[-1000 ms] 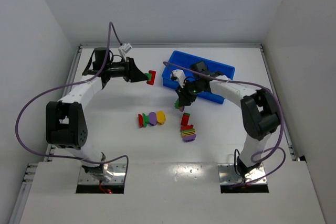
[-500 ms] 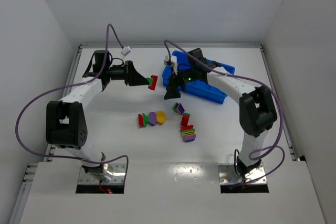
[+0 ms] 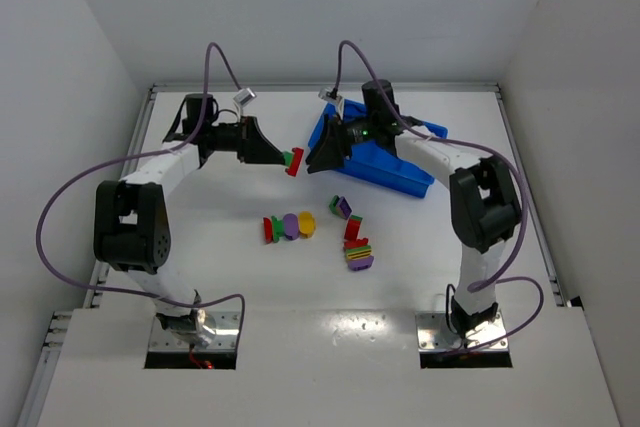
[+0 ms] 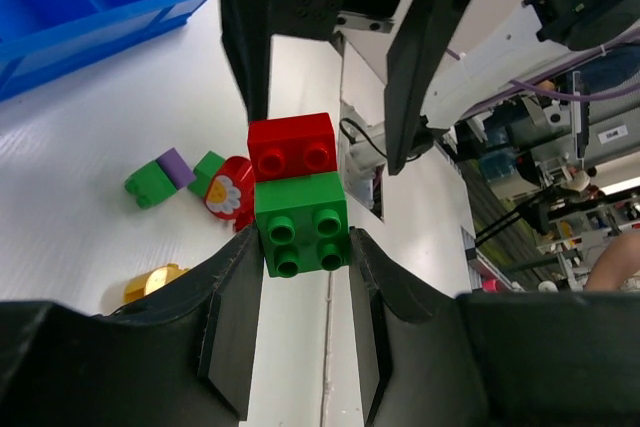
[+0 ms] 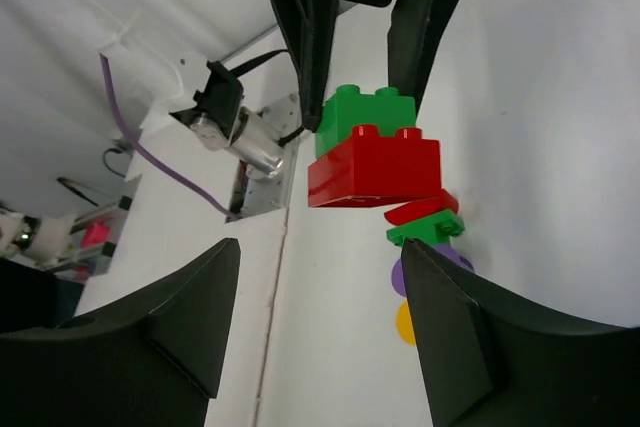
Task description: Sort the legos into containers by color
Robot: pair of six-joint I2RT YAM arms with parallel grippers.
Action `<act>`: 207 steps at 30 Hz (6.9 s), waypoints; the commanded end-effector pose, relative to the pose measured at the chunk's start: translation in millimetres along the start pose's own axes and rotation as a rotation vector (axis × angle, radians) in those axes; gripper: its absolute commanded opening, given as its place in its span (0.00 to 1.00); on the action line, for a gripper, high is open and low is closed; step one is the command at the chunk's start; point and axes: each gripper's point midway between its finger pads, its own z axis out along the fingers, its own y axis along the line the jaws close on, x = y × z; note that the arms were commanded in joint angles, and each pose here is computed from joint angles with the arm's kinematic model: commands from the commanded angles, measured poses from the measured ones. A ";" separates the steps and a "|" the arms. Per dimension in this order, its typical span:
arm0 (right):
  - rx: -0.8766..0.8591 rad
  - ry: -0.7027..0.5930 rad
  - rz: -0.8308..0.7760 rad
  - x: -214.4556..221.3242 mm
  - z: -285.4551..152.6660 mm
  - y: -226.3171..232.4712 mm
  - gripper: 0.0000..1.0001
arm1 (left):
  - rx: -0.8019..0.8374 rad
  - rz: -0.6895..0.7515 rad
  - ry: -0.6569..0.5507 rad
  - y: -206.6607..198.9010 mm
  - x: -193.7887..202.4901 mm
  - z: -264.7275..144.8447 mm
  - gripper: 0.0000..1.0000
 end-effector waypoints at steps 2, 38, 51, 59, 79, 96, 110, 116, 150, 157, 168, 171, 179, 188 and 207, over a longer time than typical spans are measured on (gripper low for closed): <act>-0.102 -0.004 0.027 -8.2 4.4 6.0 0.66 | 0.081 0.093 0.024 -20.5 -11.2 4.8 0.09; -0.093 -0.016 0.078 5.3 -0.3 1.2 0.09 | -0.092 0.219 -0.060 6.6 -63.2 -8.9 0.09; 0.002 -0.049 0.061 10.4 -35.1 0.0 0.07 | -0.247 0.250 -0.158 28.1 -89.9 -12.6 0.09; 0.480 0.058 -0.101 18.6 -104.4 -29.7 0.07 | -0.501 0.318 -0.216 56.1 -107.7 37.8 0.09; 1.286 0.059 0.037 45.2 -265.2 -105.8 0.08 | -0.780 0.311 -0.091 151.8 -115.6 113.8 0.12; 1.441 0.110 0.054 65.0 -313.9 -145.6 0.08 | -0.790 0.303 -0.042 180.8 -98.2 128.6 0.12; 1.552 0.116 0.017 53.7 -333.6 -174.8 0.60 | -0.781 0.302 -0.039 192.6 -99.1 135.2 0.12; 1.564 0.104 0.018 51.0 -335.7 -177.6 0.80 | -0.814 0.334 -0.070 201.7 -114.7 136.0 0.12; 1.290 0.108 -0.147 37.1 -280.1 -107.9 0.80 | -0.667 0.624 -0.286 85.8 -212.4 130.5 0.63; 0.958 0.156 -0.270 55.0 -224.6 -56.2 0.80 | -0.567 0.636 -0.071 21.9 -152.4 67.1 0.63; 0.609 0.355 -0.344 127.8 -147.2 -2.3 0.80 | -0.690 0.581 0.162 27.7 -13.7 15.4 0.60; 0.559 0.360 -0.306 138.1 -122.5 5.6 0.80 | -0.780 0.545 0.107 36.4 0.6 4.7 0.60; 0.737 0.294 -0.187 124.9 -89.3 -37.2 0.78 | -0.914 0.513 0.044 48.2 -5.7 -17.6 0.60; 0.818 0.327 -0.128 133.1 -78.5 -65.3 0.75 | -0.963 0.495 0.026 55.5 -7.9 -29.3 0.60; 0.804 0.403 -0.143 147.6 -58.1 -92.7 0.73 | -0.996 0.456 0.026 76.0 -9.9 -46.0 0.60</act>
